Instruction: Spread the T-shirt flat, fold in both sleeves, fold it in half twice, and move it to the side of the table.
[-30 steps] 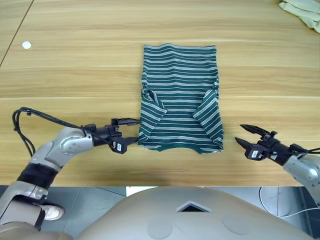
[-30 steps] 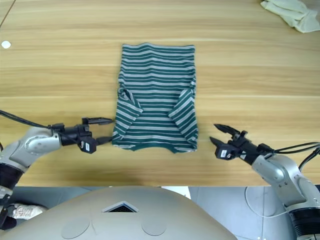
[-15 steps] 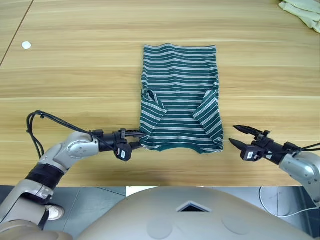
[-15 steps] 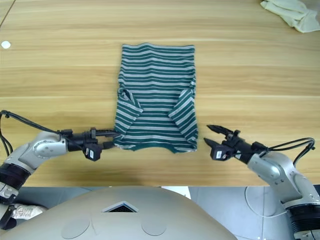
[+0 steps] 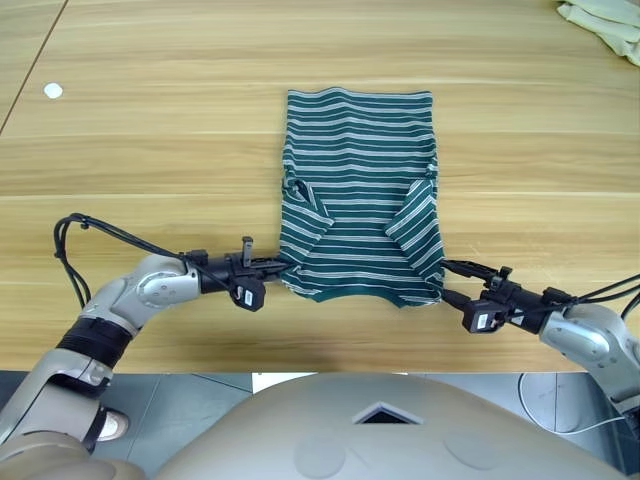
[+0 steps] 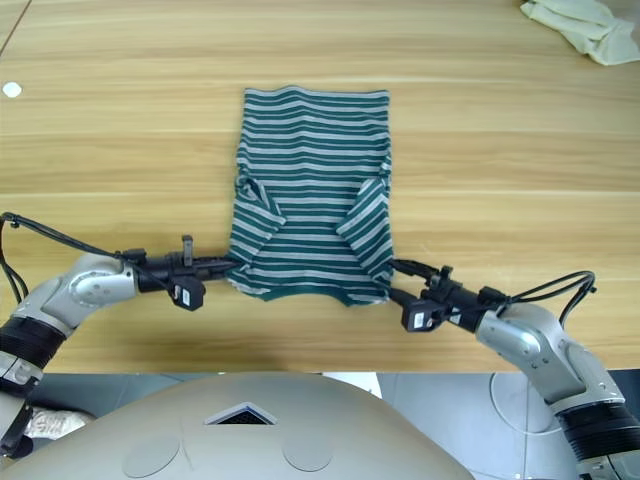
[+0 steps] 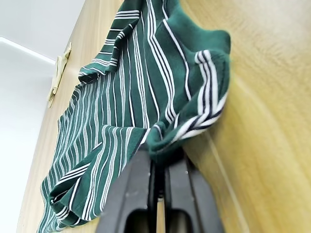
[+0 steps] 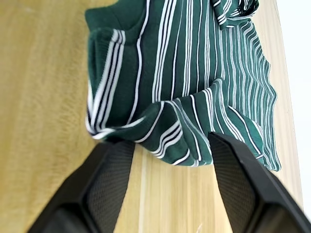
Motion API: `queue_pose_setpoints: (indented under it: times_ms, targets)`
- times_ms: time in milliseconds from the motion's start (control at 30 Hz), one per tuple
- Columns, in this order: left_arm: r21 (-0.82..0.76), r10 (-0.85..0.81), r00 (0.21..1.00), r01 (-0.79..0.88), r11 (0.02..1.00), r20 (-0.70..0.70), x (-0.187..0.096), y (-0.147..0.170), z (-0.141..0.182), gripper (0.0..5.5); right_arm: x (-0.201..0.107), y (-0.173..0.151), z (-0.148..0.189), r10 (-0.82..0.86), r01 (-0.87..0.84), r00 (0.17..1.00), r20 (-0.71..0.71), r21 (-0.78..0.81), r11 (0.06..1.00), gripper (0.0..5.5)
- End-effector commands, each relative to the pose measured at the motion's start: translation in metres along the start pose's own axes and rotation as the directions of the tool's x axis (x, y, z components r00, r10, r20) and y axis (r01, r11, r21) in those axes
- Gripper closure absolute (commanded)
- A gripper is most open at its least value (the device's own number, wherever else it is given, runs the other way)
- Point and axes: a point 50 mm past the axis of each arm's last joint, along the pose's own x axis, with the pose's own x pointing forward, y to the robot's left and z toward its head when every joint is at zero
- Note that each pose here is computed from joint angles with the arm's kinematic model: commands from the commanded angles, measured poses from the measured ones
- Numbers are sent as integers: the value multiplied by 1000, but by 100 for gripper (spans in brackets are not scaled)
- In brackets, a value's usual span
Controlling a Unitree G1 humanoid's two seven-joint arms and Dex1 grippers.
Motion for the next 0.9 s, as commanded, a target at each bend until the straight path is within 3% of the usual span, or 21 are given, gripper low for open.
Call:
queue_pose_setpoints:
  times_ms: [33, 467, 600, 767, 900]
  targets:
    - [-102, -176, 982, 169, 980, -71, 4, -43, -7, 550, 4, 14, -4, 102, -102, 995, -19, -1, 995, 311]
    - [-99, -166, 985, 160, 982, -53, 7, -41, -4, 550, 10, 18, -5, 130, -129, 992, 9, -14, 991, 547]
    - [-149, -110, 994, 107, 983, -10, 3, -41, 2, 550, 7, 12, -6, 78, -78, 997, 2, 6, 997, 547]
    - [-295, -21, 993, 55, 954, 117, 6, -59, 29, 550, -12, 17, -8, -8, 6, 1000, 13, 169, 986, 547]
    - [-367, 80, 992, -39, 929, 96, -8, -65, 47, 550, -30, 23, 7, -72, 58, 996, 46, 256, 965, 547]
